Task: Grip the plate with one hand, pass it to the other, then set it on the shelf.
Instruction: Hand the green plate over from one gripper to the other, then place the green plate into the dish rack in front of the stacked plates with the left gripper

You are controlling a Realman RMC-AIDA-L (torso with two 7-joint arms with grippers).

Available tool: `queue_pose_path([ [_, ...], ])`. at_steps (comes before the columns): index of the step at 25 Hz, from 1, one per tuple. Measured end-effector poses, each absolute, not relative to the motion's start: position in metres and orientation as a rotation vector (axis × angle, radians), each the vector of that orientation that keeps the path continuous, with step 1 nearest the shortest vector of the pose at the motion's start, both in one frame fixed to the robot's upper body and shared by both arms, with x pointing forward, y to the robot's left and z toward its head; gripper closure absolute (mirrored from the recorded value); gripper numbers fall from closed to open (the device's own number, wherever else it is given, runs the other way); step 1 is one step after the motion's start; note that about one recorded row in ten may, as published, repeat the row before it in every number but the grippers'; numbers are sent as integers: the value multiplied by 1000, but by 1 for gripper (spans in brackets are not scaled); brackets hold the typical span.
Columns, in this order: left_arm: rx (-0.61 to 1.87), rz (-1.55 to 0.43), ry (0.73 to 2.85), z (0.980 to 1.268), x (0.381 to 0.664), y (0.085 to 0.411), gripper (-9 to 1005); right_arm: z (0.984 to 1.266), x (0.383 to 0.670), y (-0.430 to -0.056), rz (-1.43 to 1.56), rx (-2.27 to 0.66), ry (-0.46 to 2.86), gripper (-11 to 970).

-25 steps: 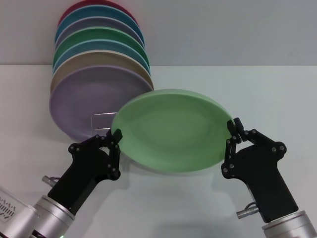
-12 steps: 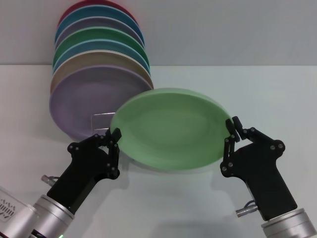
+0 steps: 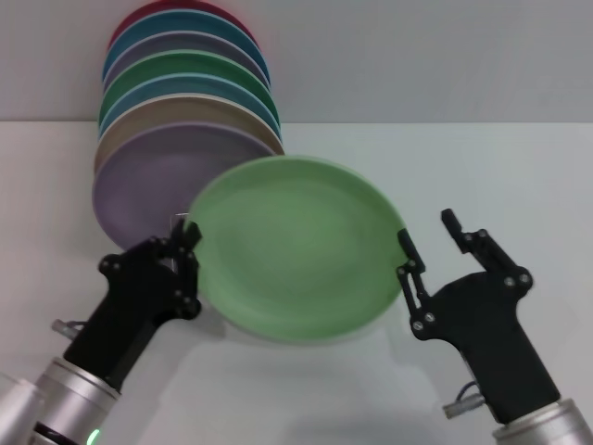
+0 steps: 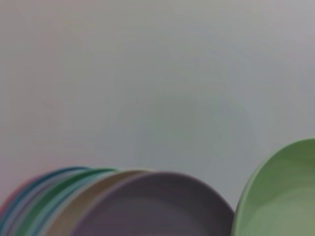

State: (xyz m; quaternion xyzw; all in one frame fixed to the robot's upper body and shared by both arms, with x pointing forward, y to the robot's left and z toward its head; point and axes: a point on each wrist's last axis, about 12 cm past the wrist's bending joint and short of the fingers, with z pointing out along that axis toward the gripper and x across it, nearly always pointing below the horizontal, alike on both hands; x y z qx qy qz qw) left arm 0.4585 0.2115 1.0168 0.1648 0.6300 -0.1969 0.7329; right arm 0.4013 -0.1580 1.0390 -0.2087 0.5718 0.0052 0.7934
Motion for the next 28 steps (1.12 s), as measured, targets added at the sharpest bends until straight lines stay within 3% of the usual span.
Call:
queue_pose_path([
  [6, 314, -410, 1308, 1024, 451, 223, 961, 1044, 389, -162, 18, -435, 1165, 551],
  [15, 251, -237, 1084, 1048, 451, 262, 962, 1032, 393, -169, 12, -486, 1209, 552],
  [22, 373, -30, 967, 1059, 459, 277, 961, 1022, 403, -176, 9, -493, 1272, 552],
  [28, 539, 103, 929, 1057, 463, 270, 961, 1020, 411, -182, -33, -488, 1296, 553],
])
